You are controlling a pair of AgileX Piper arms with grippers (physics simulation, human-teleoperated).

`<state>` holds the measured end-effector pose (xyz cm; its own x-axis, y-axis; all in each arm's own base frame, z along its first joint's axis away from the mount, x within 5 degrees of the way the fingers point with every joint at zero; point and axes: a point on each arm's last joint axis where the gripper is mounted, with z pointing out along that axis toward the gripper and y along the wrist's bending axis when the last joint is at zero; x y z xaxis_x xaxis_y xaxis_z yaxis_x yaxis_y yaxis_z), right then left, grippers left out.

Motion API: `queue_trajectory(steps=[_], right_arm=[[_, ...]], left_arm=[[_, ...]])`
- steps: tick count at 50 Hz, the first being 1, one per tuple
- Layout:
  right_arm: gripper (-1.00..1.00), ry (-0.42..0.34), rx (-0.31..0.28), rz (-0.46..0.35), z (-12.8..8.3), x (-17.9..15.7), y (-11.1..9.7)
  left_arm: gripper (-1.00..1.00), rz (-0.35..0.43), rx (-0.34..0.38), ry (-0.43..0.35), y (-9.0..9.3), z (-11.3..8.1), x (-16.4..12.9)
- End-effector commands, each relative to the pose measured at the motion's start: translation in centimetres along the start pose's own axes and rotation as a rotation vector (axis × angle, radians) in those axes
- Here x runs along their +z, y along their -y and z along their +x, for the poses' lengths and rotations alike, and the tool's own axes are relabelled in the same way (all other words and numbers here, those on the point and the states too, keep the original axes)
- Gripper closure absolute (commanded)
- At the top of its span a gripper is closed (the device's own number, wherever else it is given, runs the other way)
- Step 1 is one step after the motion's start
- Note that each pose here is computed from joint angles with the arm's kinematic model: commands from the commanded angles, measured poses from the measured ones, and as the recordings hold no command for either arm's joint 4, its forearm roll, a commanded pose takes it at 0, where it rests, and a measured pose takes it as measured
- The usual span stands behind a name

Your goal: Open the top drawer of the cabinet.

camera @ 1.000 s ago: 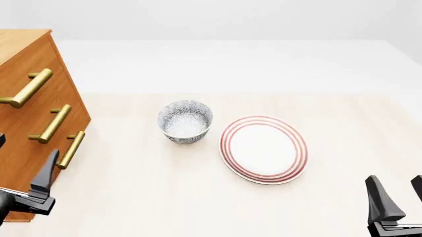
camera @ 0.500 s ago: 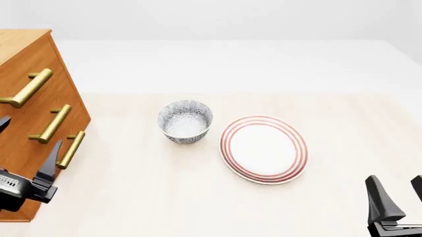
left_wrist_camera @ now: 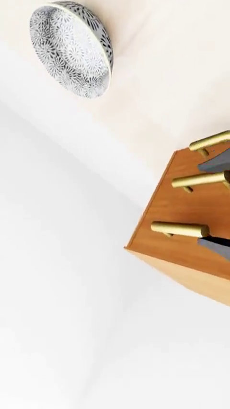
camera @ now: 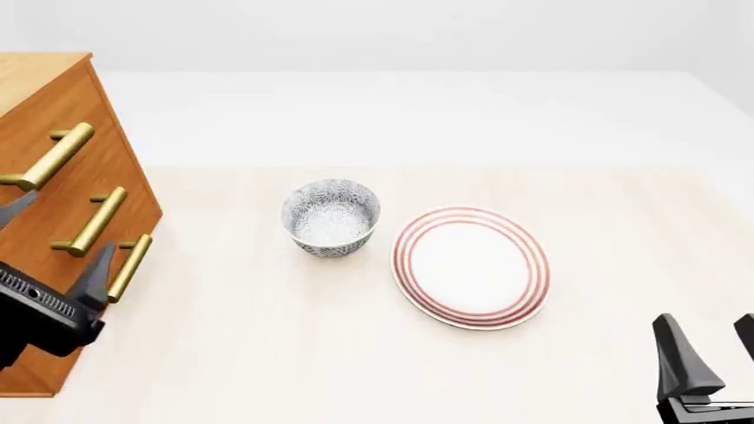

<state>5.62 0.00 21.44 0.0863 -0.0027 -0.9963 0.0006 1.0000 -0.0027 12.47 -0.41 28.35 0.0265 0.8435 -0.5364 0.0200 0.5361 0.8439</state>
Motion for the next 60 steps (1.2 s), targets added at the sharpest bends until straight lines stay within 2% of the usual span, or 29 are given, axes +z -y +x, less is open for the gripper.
queue_trajectory(steps=[1, 4, 11, 13, 16, 17, 26, 46, 60], right_arm=[[-1.0, 0.0, 0.0, 0.0, 0.0, 0.0, 0.0], [-1.0, 0.0, 0.0, 0.0, 0.0, 0.0, 0.0], [-1.0, 0.0, 0.0, 0.0, 0.0, 0.0, 0.0], [-1.0, 0.0, 0.0, 0.0, 0.0, 0.0, 0.0], [-1.0, 0.0, 0.0, 0.0, 0.0, 0.0, 0.0], [-1.0, 0.0, 0.0, 0.0, 0.0, 0.0, 0.0], [-1.0, 0.0, 0.0, 0.0, 0.0, 0.0, 0.0], [-1.0, 0.0, 0.0, 0.0, 0.0, 0.0, 0.0], [-1.0, 0.0, 0.0, 0.0, 0.0, 0.0, 0.0]], left_arm=[[-1.0, -0.003, 0.119, -0.027, -0.1, 0.4, 1.0], [-1.0, -0.008, 0.156, -0.044, 0.1, 0.8, 1.2], [-1.0, -0.01, 0.182, -0.049, -0.1, 0.7, 1.5], [-1.0, -0.014, 0.219, -0.065, 0.2, 1.2, 1.7], [-1.0, -0.015, 0.232, -0.064, 0.1, 1.2, 2.0], [-1.0, -0.016, 0.265, -0.074, 0.4, 1.5, 2.1], [-1.0, -0.03, 0.319, -0.092, 0.8, 2.2, 2.3], [-1.0, -0.068, 0.408, -0.143, 0.9, 3.5, 3.4], [-1.0, -0.096, 0.431, -0.162, 0.3, 4.0, 4.8]])
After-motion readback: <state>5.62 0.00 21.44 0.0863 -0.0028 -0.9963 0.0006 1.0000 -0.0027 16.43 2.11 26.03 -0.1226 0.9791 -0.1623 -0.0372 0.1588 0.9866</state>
